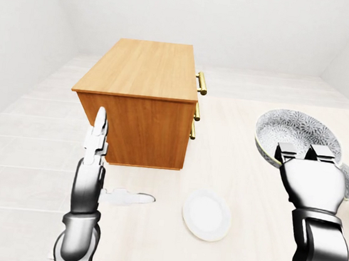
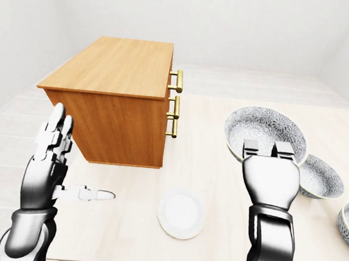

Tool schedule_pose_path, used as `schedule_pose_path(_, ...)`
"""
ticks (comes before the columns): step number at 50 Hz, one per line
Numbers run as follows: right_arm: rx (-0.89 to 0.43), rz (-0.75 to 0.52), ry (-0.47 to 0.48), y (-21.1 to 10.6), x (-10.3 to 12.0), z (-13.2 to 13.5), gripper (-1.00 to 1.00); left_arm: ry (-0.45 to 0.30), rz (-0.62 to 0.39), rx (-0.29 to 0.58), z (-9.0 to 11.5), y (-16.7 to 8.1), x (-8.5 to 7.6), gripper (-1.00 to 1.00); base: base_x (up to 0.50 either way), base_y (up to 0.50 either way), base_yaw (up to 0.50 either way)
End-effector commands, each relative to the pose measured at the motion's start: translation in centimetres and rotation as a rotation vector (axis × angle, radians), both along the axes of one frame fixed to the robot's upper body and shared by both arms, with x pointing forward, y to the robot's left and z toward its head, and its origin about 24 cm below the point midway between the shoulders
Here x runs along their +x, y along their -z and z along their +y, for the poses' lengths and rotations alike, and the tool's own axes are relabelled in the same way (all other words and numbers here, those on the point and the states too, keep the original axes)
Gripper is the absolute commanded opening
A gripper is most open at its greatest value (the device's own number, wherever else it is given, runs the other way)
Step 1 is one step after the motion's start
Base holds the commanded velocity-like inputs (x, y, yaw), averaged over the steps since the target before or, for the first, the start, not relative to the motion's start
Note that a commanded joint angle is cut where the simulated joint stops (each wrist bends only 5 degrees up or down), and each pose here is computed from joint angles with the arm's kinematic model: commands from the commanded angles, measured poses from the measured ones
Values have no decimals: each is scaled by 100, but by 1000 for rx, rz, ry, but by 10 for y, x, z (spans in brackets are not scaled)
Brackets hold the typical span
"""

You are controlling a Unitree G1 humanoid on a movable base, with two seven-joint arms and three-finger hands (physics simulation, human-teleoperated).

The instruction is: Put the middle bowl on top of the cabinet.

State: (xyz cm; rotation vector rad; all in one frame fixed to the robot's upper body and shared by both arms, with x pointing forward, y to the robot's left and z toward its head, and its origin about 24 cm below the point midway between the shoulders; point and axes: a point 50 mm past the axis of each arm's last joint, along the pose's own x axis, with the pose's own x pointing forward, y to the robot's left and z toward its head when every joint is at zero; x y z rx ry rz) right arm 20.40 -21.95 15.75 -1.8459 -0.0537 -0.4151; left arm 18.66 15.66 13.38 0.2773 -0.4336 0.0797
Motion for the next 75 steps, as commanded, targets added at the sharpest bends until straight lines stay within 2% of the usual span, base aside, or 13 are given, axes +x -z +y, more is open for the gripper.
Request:
schedule_pose_path(1, 72, -34, -91, -13, 20, 3, -100, 13, 8, 20, -3, 1, 0, 100, 0, 0, 0)
schedule_pose_path(22, 30, -25, -164, -35, 40, 17, -100, 23, 14, 19, -4, 2, 0, 100, 0, 0, 0)
schedule_pose_path(29, -2, -8, -174, -64, 55, 20, -100, 23, 21, 23, -5, 4, 0, 100, 0, 0, 0)
schedule_pose_path(30, 67, -7, -228, -63, 60, 25, -100, 26, 24, 24, -5, 4, 0, 100, 0, 0, 0)
schedule_pose_path(32, 18, 5, -208, -70, 63, 26, -100, 29, 23, 24, -5, 4, 0, 100, 0, 0, 0)
schedule_pose_path(36, 21, 14, -233, -86, 67, 30, -100, 23, 18, 20, -4, 3, 0, 100, 0, 0, 0)
schedule_pose_path(42, 28, 0, -248, -101, 64, 28, -100, 24, 15, 22, -5, 2, -1, 100, 0, 0, 0)
schedule_pose_path(44, 76, -18, -295, -106, 63, 31, -100, 30, 23, 27, -6, 4, -1, 100, 0, 0, 0)
schedule_pose_path(51, 99, 5, -331, -109, 70, 31, -100, 40, 34, 40, -8, 6, -1, 100, 0, 0, 0)
schedule_pose_path(60, 77, 5, -323, -114, 72, 29, -100, 41, 35, 41, -8, 6, -1, 100, 0, 0, 0)
schedule_pose_path(68, 32, -84, -359, -151, 71, 35, -100, 37, 38, 42, -7, 7, 0, 100, 0, 0, 0)
schedule_pose_path(71, -3, -26, -324, -148, 85, 37, -100, 48, 49, 48, -9, 9, 0, 100, 0, 0, 0)
schedule_pose_path(75, 19, -28, -328, -165, 100, 39, -100, 45, 53, 54, -9, 10, -1, 100, 0, 0, 0)
